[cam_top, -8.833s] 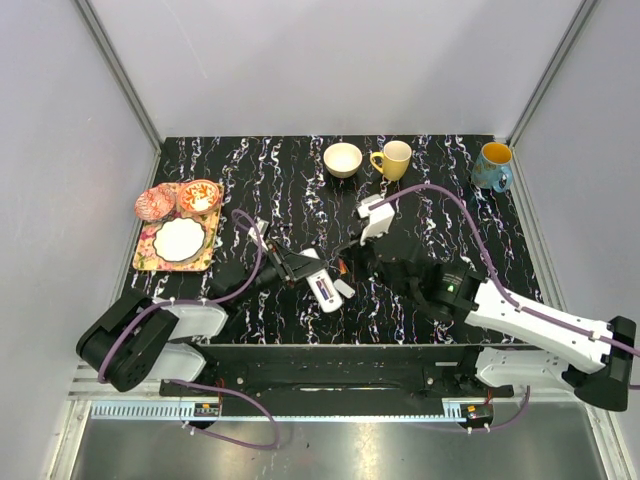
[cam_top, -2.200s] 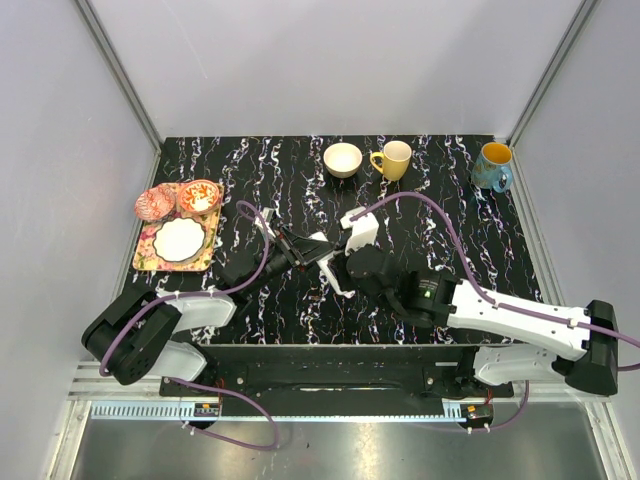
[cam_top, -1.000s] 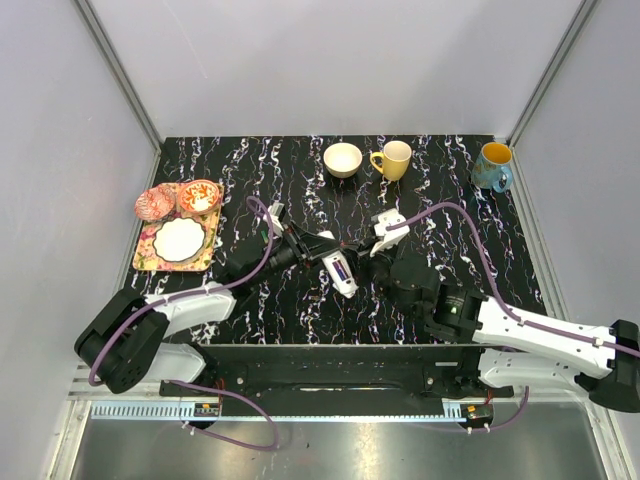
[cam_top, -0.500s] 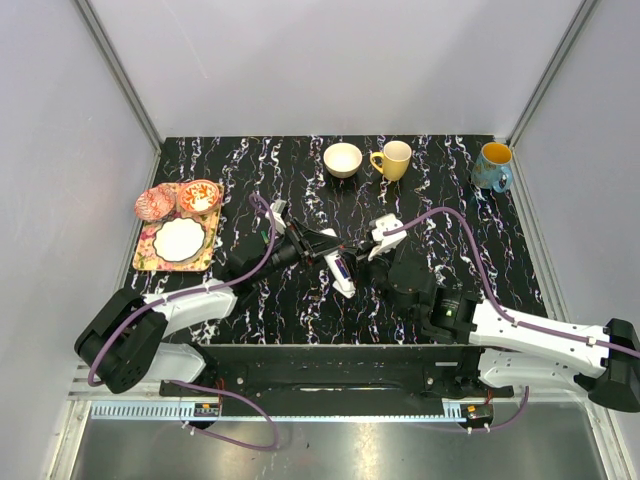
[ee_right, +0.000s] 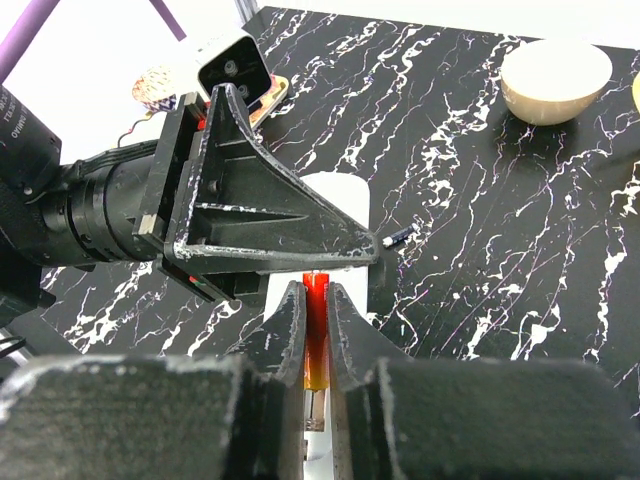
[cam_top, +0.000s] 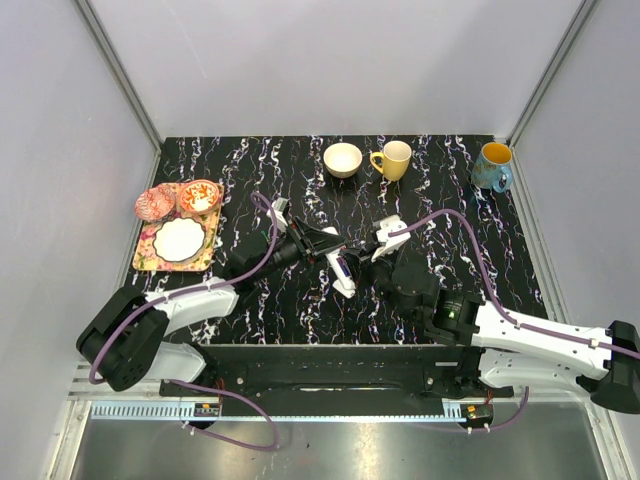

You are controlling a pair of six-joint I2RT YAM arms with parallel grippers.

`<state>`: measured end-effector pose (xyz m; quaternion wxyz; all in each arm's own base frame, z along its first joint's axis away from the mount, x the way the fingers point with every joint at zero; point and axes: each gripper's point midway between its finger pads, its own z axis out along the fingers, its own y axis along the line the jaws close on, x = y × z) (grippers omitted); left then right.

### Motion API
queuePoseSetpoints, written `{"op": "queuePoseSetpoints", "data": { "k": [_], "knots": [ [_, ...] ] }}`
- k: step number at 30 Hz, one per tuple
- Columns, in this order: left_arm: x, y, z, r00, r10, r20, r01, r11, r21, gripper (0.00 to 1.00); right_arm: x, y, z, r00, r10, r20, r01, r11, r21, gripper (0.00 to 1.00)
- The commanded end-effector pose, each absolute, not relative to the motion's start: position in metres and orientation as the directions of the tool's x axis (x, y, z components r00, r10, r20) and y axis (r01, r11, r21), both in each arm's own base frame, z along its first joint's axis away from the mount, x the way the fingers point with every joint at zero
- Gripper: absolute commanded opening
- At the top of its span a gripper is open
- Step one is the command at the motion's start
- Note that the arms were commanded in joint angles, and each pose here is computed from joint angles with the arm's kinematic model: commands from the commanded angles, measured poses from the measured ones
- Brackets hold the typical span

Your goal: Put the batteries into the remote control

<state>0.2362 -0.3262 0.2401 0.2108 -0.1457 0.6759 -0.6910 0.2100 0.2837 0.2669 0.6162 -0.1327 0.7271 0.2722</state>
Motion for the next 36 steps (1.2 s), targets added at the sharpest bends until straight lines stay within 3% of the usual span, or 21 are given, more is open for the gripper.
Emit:
{"op": "queuePoseSetpoints", "data": {
  "k": [1,19,28,36],
  "knots": [
    [0.245,-0.330,0.274,-0.851,-0.515,-0.101,0.158,-0.068,-0.985,0.00,0.204,0.285,0.270,-0.217,0.169,-0.961,-0.542,0.798,0.263,0.00],
    [0.246,-0.328,0.286,-0.838,-0.532,-0.119,0.200,-0.098,-0.975,0.00,0.192,0.280,0.237,-0.334,0.039,-0.942,-0.545,0.807,0.227,0.01],
    [0.244,-0.328,0.287,-0.839,-0.528,-0.133,0.219,-0.104,-0.970,0.00,0.190,0.281,0.241,-0.346,0.047,-0.937,-0.542,0.805,0.241,0.26],
    [0.243,-0.329,0.283,-0.846,-0.516,-0.135,0.218,-0.103,-0.970,0.00,0.193,0.281,0.248,-0.343,0.063,-0.937,-0.528,0.812,0.248,0.31]
  ]
}}
